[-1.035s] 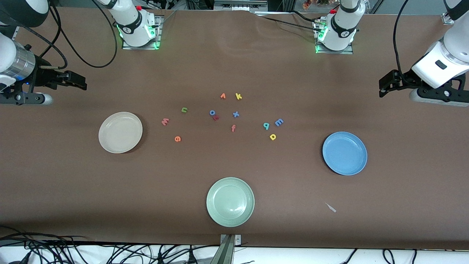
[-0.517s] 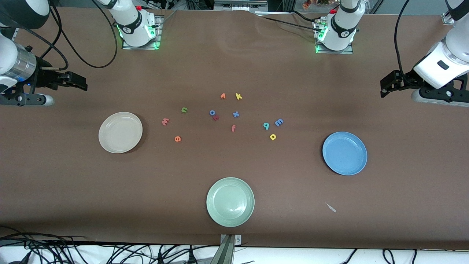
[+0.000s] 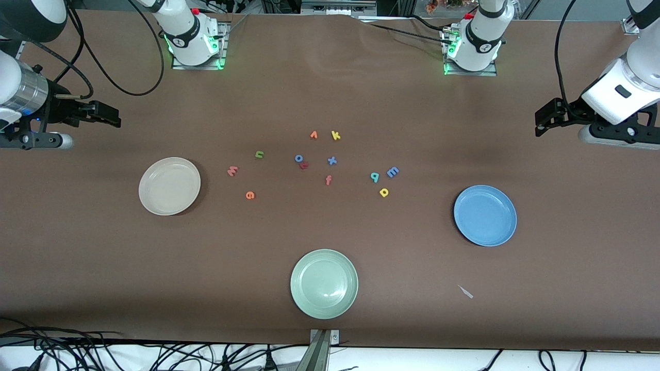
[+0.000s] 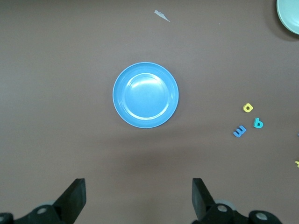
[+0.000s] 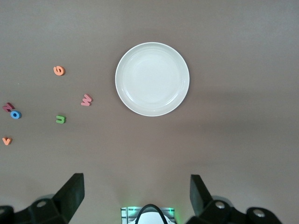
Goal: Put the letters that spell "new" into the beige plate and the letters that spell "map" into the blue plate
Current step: 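Reach the right gripper toward the pink W letter near the white plate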
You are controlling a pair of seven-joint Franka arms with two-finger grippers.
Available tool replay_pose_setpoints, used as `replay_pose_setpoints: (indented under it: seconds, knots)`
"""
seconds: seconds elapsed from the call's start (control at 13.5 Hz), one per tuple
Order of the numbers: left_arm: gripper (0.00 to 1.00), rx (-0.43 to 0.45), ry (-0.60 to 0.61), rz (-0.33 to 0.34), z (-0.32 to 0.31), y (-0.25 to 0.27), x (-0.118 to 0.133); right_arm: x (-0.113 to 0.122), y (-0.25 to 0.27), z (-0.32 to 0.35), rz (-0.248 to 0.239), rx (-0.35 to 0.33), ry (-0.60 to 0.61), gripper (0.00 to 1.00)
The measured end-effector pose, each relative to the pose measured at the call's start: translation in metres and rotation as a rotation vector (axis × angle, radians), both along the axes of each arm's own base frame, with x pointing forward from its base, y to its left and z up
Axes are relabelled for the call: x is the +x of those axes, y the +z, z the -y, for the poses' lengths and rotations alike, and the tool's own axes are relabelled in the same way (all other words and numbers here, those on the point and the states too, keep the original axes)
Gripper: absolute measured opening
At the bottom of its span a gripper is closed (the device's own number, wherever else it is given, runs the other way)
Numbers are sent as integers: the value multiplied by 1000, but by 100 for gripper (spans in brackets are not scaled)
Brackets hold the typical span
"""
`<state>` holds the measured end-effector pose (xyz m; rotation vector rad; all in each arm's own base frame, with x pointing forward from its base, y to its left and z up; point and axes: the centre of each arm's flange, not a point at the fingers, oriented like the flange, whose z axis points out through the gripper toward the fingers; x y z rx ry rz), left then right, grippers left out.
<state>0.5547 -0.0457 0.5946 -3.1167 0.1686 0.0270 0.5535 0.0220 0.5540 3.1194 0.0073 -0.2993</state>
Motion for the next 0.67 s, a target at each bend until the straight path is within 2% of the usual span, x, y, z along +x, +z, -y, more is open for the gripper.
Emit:
replay_pose_setpoints:
  seconds: [0.3,0.67]
  knots:
    - [100,0,0,-5,0,0,0,2,-7,-7,-13,18,68,100]
    - [100,1,0,-16,0,-1,-2,15,-43,-26,-71,38,158,100]
